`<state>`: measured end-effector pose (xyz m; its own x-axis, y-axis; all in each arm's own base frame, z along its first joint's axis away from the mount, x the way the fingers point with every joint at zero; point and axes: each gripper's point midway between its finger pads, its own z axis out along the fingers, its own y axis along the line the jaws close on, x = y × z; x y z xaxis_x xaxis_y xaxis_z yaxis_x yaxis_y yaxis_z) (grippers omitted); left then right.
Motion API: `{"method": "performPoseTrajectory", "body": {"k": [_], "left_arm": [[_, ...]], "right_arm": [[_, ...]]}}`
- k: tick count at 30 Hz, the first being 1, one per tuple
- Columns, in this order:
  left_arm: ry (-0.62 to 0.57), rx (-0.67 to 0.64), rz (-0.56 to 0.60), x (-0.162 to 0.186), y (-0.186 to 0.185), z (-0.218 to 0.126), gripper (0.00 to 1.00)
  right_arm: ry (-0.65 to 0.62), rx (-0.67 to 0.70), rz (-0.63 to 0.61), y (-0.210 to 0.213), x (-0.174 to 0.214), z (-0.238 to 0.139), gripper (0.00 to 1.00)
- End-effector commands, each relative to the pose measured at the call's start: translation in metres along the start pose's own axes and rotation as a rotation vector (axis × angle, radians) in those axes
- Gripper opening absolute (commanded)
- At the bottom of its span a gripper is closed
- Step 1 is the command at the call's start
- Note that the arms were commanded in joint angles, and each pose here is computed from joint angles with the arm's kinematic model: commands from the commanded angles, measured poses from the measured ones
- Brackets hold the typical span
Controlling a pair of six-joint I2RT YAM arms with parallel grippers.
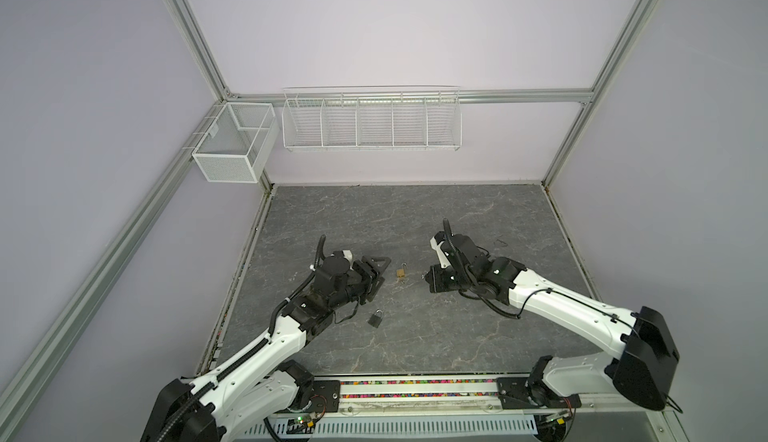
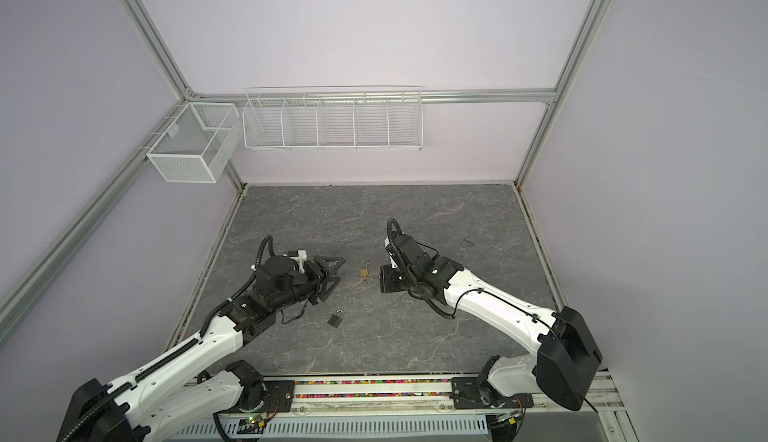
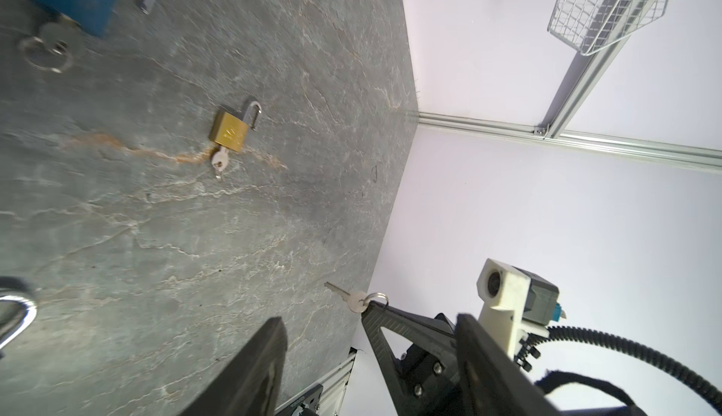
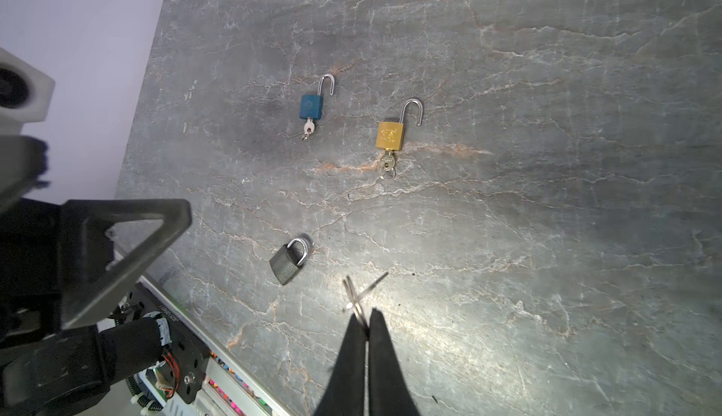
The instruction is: Unlock with the key
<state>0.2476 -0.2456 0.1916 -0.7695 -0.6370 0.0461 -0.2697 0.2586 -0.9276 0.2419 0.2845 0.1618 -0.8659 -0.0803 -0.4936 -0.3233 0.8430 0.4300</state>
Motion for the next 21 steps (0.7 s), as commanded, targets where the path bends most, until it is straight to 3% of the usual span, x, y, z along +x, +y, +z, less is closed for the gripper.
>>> {"method": "performPoseTrajectory", "body": {"k": [1,21], "left_arm": [[-0.044,0.142,-0.042,0.0,-0.039,0.007,0.69],[-0.044,0.19,-0.275,0.013,-0.061,0.026,0.75]], "right_arm": [[0.009,-0.024,-0.008,0.002,0.004,-0.008,0.07],[-0.117,-0.148,-0.065,0.044,-0.033,-0.035,0.07]]}}
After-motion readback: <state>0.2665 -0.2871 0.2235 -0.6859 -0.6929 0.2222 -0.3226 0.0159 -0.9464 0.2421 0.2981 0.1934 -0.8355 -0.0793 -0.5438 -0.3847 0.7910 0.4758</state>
